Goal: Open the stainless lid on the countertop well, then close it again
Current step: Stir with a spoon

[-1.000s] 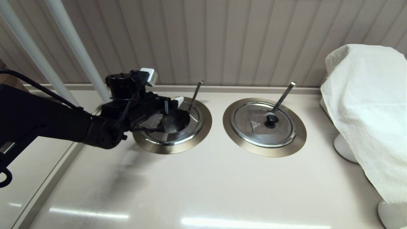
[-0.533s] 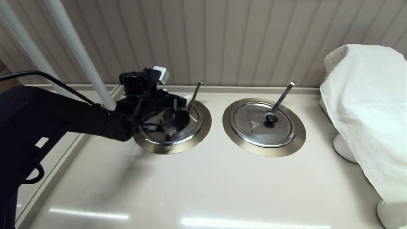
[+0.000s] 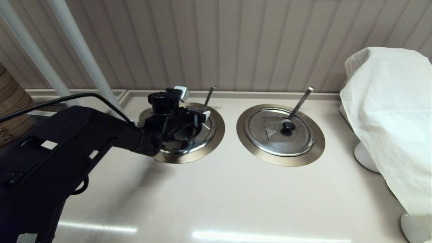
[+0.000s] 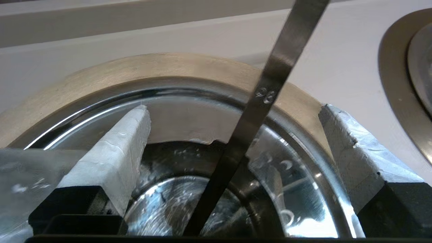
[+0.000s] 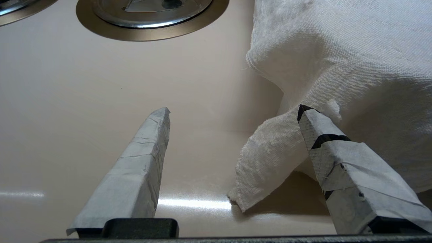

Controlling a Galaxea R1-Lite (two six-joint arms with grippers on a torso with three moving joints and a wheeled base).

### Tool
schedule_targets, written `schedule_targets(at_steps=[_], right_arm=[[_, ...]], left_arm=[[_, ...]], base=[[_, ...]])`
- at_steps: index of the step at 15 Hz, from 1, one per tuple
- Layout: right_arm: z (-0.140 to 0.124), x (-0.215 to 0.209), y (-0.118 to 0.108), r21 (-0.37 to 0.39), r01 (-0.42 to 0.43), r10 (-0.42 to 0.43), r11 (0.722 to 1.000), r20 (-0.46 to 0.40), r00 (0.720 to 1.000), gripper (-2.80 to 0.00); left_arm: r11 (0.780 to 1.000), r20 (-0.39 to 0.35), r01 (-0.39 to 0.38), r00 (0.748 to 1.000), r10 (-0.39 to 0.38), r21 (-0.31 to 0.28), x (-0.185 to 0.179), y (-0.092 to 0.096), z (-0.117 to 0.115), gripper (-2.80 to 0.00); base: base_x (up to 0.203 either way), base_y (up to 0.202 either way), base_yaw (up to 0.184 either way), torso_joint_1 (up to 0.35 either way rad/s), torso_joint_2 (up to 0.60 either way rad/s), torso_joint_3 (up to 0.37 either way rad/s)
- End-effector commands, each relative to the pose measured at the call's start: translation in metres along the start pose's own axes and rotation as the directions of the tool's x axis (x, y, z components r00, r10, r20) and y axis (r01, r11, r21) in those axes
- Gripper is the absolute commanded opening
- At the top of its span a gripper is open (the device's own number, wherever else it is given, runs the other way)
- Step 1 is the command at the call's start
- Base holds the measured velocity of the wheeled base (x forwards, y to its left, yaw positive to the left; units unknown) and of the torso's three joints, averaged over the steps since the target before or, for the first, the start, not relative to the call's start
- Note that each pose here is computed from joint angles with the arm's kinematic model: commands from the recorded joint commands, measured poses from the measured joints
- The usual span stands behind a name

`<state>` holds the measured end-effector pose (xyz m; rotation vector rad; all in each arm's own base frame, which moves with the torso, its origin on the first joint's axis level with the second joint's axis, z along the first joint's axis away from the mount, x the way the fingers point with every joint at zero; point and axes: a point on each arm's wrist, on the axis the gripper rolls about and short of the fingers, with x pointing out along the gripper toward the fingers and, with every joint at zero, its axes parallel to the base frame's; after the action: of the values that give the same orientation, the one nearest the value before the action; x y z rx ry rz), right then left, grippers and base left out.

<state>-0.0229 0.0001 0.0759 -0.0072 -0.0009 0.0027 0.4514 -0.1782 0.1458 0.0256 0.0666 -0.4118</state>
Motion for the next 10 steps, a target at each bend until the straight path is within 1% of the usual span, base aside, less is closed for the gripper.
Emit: schedule_targets(at_steps=[1,3,5,6,8,10], right_arm=[[0.0,0.0,0.0,0.0,0.0,0.0,1.0,0.001,1.0,0.0],[0.0,0.0,0.0,0.0,0.0,0.0,1.0,0.001,1.0,0.0],[0.0,0.0,0.0,0.0,0.0,0.0,1.0,0.001,1.0,0.0],[0.0,0.0,0.0,0.0,0.0,0.0,1.0,0.001,1.0,0.0],[0.0,0.0,0.0,0.0,0.0,0.0,1.0,0.001,1.0,0.0],[0.0,0.0,0.0,0.0,0.0,0.0,1.0,0.001,1.0,0.0]], left_arm=[[1.0,0.02,0.002,1.0,-0.002,-0.002,0.012,-0.01,-0.013,0.0],[1.0,0.04,0.018,0.999,-0.018,0.004,0.019,-0.023,-0.024,0.0],[0.999,0.053,0.041,0.998,-0.041,0.006,0.027,-0.037,-0.028,0.0],[0.999,0.074,0.044,0.996,-0.044,0.006,0.032,-0.042,-0.028,0.0],[1.0,0.103,0.028,0.994,-0.028,0.001,0.04,-0.05,-0.03,0.0],[1.0,0.118,0.004,0.993,-0.004,-0.002,0.05,-0.054,-0.038,0.0]], base=[[0.0,0.0,0.0,0.0,0.0,0.0],[0.0,0.0,0.0,0.0,0.0,0.0],[0.0,0.0,0.0,0.0,0.0,0.0],[0.0,0.0,0.0,0.0,0.0,0.0],[0.0,0.0,0.0,0.0,0.0,0.0],[0.0,0.0,0.0,0.0,0.0,0.0]])
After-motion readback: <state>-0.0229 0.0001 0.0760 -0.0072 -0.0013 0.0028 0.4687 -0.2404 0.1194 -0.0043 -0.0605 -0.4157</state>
